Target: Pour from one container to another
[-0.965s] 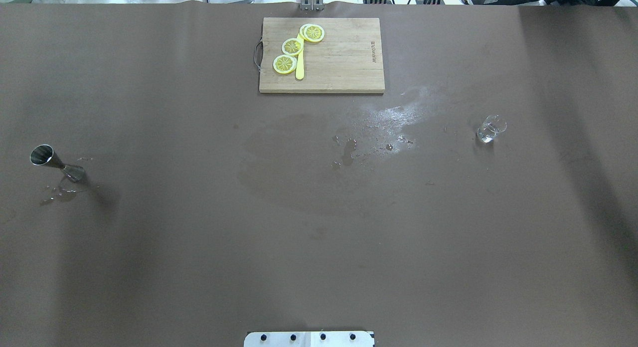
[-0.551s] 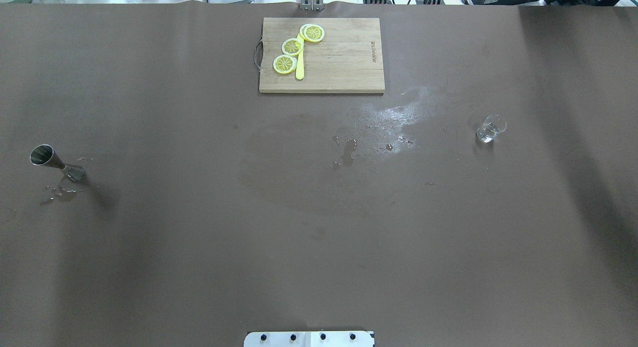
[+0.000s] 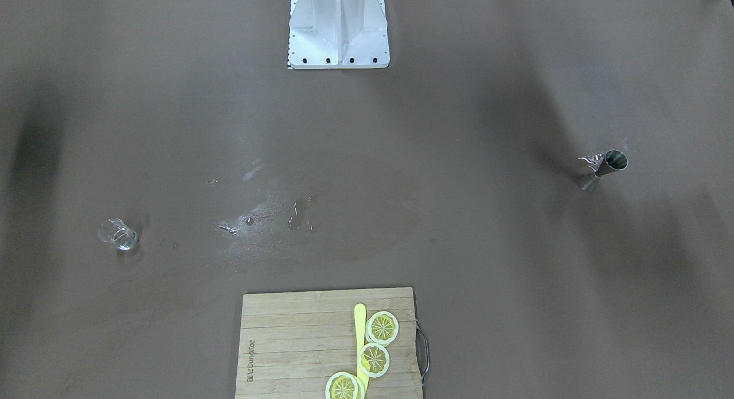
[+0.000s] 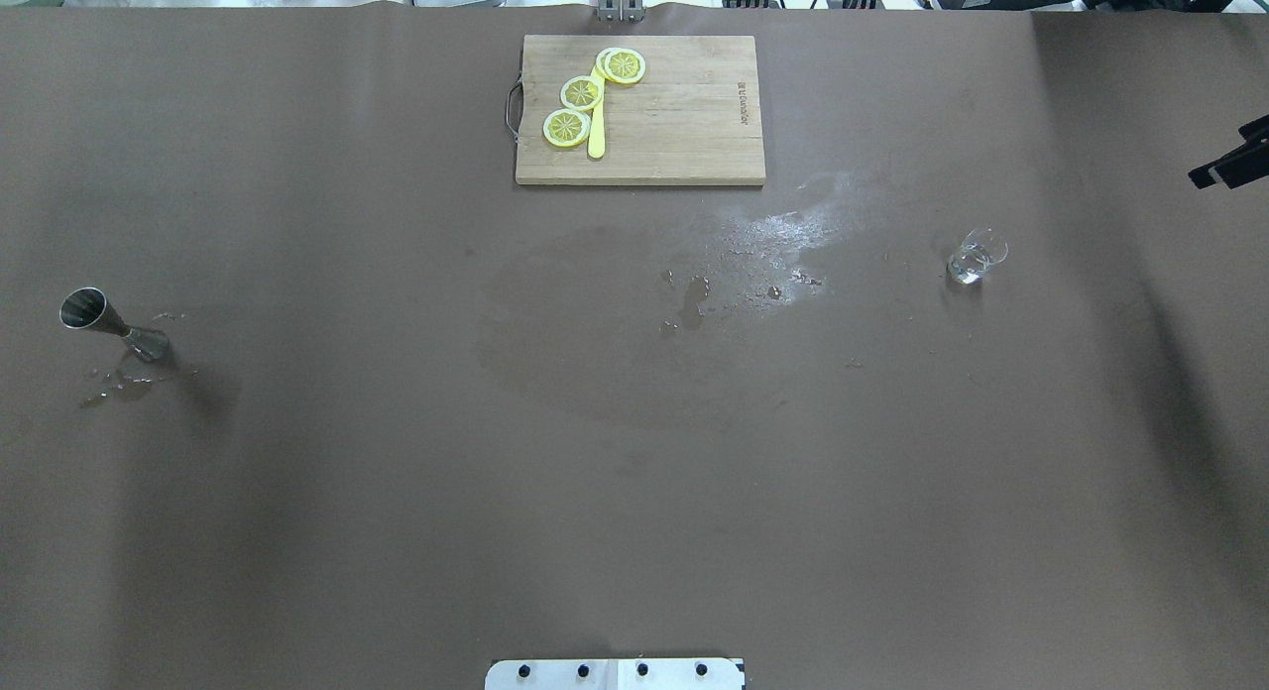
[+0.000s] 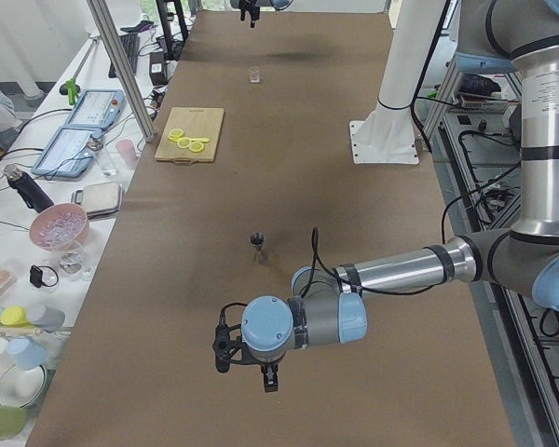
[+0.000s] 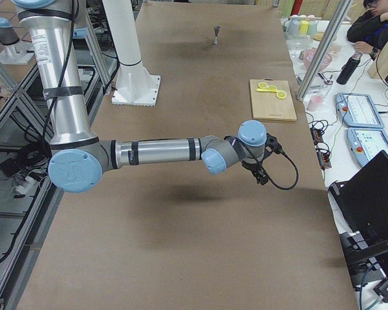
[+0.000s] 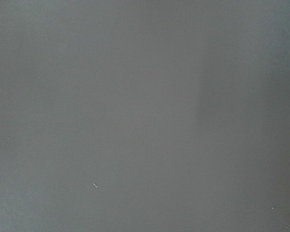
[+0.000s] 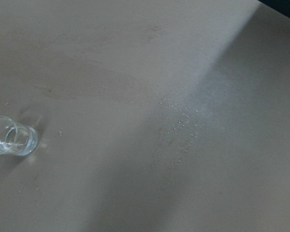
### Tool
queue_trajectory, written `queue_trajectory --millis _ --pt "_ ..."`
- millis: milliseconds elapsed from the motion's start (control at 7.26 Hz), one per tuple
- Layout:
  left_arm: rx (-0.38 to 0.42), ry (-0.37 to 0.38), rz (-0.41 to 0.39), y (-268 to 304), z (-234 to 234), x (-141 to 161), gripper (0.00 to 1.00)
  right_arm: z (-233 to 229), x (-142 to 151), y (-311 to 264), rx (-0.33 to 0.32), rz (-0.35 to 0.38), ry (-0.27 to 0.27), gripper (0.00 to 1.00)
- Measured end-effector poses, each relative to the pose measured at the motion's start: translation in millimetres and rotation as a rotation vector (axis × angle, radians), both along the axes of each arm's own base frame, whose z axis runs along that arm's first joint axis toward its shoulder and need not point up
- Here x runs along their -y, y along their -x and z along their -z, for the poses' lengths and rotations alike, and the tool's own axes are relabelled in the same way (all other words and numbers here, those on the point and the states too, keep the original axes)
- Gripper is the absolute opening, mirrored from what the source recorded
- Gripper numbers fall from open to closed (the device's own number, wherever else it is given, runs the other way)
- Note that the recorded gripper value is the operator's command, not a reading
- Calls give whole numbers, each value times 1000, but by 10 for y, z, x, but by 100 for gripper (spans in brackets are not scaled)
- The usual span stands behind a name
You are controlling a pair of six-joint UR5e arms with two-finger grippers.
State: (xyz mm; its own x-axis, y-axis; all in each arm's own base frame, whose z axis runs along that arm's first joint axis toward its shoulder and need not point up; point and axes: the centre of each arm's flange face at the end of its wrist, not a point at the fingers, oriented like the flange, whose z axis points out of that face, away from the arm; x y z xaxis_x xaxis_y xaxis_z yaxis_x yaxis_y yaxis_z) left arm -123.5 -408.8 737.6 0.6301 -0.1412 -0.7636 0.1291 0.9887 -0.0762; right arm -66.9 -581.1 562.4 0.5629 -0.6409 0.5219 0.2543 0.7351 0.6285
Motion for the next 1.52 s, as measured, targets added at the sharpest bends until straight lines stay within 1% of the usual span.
queue_trajectory --millis 276,551,689,827,1102,1378,1516 --pt "0 0 0 1 -2 6 99 -127 -18 251 24 73 -124 100" --pt "0 -1 0 1 -3 18 99 -241 -43 446 71 153 -221 100" --pt "0 -1 -3 -9 -2 26 99 -287 -84 563 88 196 -289 100" --pt "0 -1 -6 -22 -3 32 99 -316 -129 670 102 227 -345 100" --pt "0 -1 -9 -31 -2 37 99 -328 -196 788 132 270 -411 100" --pt "0 -1 -9 -34 -3 37 99 -383 -182 924 170 313 -525 100" --pt "0 -1 -9 -34 -2 38 99 -445 -180 1005 183 328 -569 100"
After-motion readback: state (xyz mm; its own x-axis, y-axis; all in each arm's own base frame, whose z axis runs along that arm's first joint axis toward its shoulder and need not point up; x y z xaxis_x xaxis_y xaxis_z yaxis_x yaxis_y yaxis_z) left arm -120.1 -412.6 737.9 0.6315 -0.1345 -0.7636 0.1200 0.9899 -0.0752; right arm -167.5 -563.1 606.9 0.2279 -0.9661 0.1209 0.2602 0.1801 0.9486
